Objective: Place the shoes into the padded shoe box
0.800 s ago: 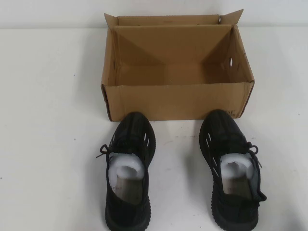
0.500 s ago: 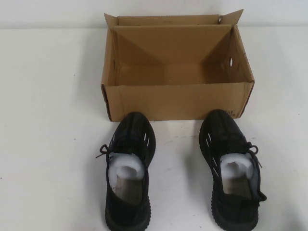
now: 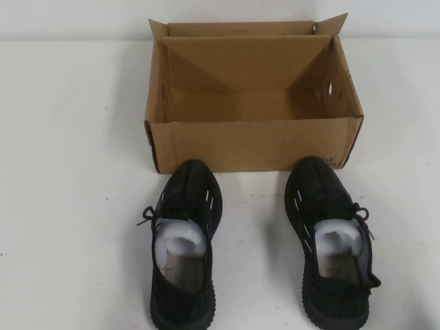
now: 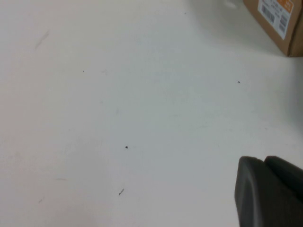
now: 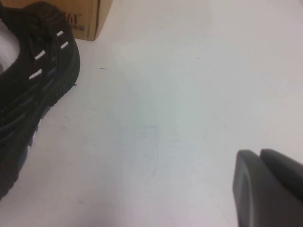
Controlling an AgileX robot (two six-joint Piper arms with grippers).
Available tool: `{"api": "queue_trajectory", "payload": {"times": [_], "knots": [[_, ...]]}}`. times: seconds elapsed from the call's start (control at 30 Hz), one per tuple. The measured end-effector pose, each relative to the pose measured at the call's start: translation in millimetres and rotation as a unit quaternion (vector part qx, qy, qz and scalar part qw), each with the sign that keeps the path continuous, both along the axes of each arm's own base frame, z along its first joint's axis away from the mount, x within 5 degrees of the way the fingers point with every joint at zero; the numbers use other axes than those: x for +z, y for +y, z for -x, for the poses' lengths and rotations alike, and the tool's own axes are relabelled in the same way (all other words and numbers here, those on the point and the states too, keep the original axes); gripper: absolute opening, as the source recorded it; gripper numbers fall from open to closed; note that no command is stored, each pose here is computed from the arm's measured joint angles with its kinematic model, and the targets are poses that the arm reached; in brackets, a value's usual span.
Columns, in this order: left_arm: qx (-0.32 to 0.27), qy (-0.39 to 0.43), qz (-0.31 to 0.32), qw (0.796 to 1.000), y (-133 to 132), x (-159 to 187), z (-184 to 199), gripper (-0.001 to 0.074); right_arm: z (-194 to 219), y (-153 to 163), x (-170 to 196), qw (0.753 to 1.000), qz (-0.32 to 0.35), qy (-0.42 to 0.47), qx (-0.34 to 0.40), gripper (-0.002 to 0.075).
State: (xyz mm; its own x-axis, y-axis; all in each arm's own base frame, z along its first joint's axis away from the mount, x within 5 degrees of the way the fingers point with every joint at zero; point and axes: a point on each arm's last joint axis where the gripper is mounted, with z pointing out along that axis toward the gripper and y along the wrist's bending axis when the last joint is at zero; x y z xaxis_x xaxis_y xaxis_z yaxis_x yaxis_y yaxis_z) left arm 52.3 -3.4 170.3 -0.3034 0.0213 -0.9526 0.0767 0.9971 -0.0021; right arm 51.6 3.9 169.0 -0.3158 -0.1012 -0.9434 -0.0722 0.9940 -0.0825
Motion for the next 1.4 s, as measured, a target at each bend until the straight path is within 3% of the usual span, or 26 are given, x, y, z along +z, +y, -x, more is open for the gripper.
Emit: {"api": "queue_trajectory", "payload": {"times": [1.13, 1.4], "knots": [[0.000, 0.000, 0.000, 1.000, 0.0, 0.0, 0.0, -0.0004, 0.0, -0.2, 0.0, 1.000, 0.003, 0.000, 0.000, -0.0006], [0.000, 0.000, 0.000, 1.000, 0.0, 0.0, 0.0, -0.0004, -1.6, 2.4, 5.6, 0.998, -0.047, -0.029, -0.001, -0.0006]]}}
